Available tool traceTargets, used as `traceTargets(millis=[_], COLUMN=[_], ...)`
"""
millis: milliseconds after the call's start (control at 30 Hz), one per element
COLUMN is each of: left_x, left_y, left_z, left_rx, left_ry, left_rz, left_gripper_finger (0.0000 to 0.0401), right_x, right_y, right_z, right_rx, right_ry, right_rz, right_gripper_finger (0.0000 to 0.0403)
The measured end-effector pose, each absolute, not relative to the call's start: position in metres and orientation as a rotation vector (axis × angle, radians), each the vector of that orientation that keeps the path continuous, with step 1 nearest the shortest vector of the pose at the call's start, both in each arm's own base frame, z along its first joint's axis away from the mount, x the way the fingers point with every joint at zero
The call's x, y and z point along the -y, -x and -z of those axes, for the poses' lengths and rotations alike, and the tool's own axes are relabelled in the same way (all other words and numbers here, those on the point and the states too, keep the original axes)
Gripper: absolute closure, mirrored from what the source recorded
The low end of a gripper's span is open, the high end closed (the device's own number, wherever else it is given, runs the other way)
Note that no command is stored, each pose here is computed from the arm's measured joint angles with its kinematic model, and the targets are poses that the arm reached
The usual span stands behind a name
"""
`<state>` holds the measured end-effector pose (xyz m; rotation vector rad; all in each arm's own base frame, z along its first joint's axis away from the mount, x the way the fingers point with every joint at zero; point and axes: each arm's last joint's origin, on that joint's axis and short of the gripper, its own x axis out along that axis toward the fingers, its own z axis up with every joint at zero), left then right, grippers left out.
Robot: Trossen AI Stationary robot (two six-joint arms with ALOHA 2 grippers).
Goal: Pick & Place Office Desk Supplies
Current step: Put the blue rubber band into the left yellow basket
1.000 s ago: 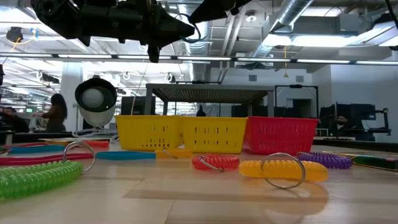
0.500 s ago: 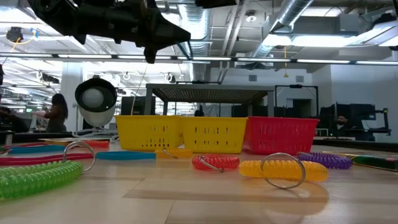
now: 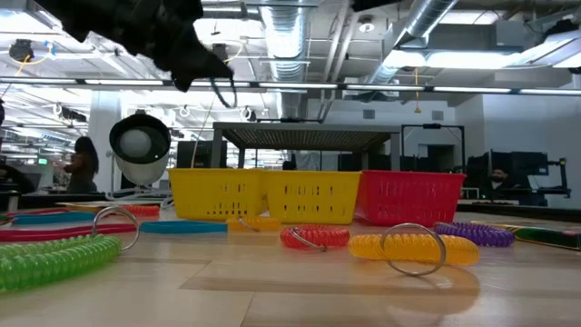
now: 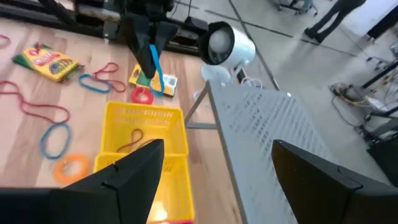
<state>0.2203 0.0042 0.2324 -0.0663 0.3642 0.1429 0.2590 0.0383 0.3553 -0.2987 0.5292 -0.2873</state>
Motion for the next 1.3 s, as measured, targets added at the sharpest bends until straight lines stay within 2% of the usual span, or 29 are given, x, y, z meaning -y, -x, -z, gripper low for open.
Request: traceTargets(millis=[533,933,1300], left_x=[-0.004,-0.004,-0.004], left_y=[-0.250,-0.264,-0.290], left_z=[-0.185,-0.154,-0.150], left_rx=[-0.537,-0.632,-0.759], left_ry=[0.049,0.060,-0.007], left_rz=[-0.148,-0.128,-0.108], left_gripper_finger=[0.0400,0.0399,0.0399], right_x=[-0.036,-0.045,-0.047], right_y=[-0.187,-0.179,-0.179], right_z=[-0.304,-0.296,-0.296], right_rx=[-0.258,-0.240,-0.239], right_ry=[0.086,0.040,0.032], right_rz=[0.293,0.242,0.231], right_gripper_finger=[0.0108,0.0108,0.0108])
